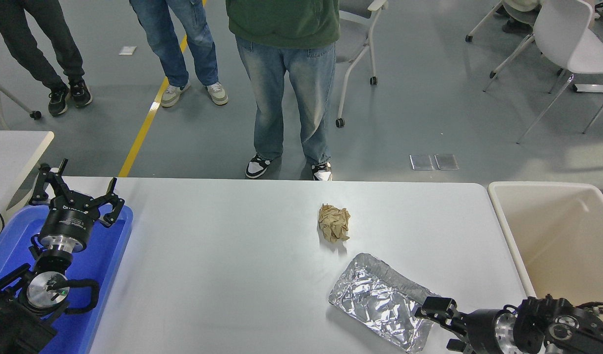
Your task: Clean the table surface
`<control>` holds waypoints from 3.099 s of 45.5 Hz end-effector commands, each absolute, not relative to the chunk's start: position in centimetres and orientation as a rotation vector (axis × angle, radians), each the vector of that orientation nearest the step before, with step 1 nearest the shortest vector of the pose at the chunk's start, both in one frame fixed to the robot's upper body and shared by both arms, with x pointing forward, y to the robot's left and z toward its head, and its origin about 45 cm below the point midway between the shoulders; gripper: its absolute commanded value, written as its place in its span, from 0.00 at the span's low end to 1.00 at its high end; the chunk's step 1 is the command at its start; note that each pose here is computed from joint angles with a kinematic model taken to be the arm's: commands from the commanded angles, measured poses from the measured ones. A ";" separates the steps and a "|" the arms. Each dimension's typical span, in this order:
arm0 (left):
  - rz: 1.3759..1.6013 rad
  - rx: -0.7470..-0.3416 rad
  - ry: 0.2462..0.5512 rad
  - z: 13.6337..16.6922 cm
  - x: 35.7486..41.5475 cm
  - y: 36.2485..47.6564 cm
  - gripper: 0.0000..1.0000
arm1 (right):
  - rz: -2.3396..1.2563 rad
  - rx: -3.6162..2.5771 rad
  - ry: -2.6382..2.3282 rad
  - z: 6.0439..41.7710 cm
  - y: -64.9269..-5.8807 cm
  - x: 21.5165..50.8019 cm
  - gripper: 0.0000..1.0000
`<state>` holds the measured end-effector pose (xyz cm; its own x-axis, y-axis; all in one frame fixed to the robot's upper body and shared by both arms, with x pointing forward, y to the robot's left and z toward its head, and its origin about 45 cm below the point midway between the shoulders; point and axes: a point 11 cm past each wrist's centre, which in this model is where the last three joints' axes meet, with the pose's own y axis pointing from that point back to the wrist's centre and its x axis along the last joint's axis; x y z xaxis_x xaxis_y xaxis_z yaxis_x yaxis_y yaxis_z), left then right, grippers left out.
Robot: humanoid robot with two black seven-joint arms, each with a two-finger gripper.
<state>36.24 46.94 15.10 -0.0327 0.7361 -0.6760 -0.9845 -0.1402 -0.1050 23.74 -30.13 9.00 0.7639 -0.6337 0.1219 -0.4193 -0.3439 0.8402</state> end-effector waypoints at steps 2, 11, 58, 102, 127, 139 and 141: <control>1.583 -0.706 0.463 15.15 36.27 46.9 1.00 | -0.261 1.992 -0.796 8.6 -29.5 24.3 0.81; 1.584 -0.705 0.464 15.09 36.22 47.0 1.00 | -0.256 1.991 -0.800 8.6 -29.6 24.6 0.76; 1.584 -0.705 0.464 15.09 36.22 47.0 1.00 | -0.189 2.021 -0.745 8.5 -29.4 24.3 0.00; 1.584 -0.705 0.464 15.09 36.22 47.0 1.00 | -0.132 2.049 -0.789 21.2 -36.8 25.4 0.00; 1.584 -0.705 0.464 15.09 36.22 47.0 1.00 | -0.081 1.974 -0.930 33.2 -45.4 25.6 0.00; 1.584 -0.705 0.464 15.09 36.22 47.0 1.00 | -0.107 1.863 -1.113 32.9 -51.2 27.1 0.00; 1.584 -0.705 0.464 15.09 36.22 47.0 1.00 | -0.127 1.829 -1.164 32.5 -52.9 27.3 0.00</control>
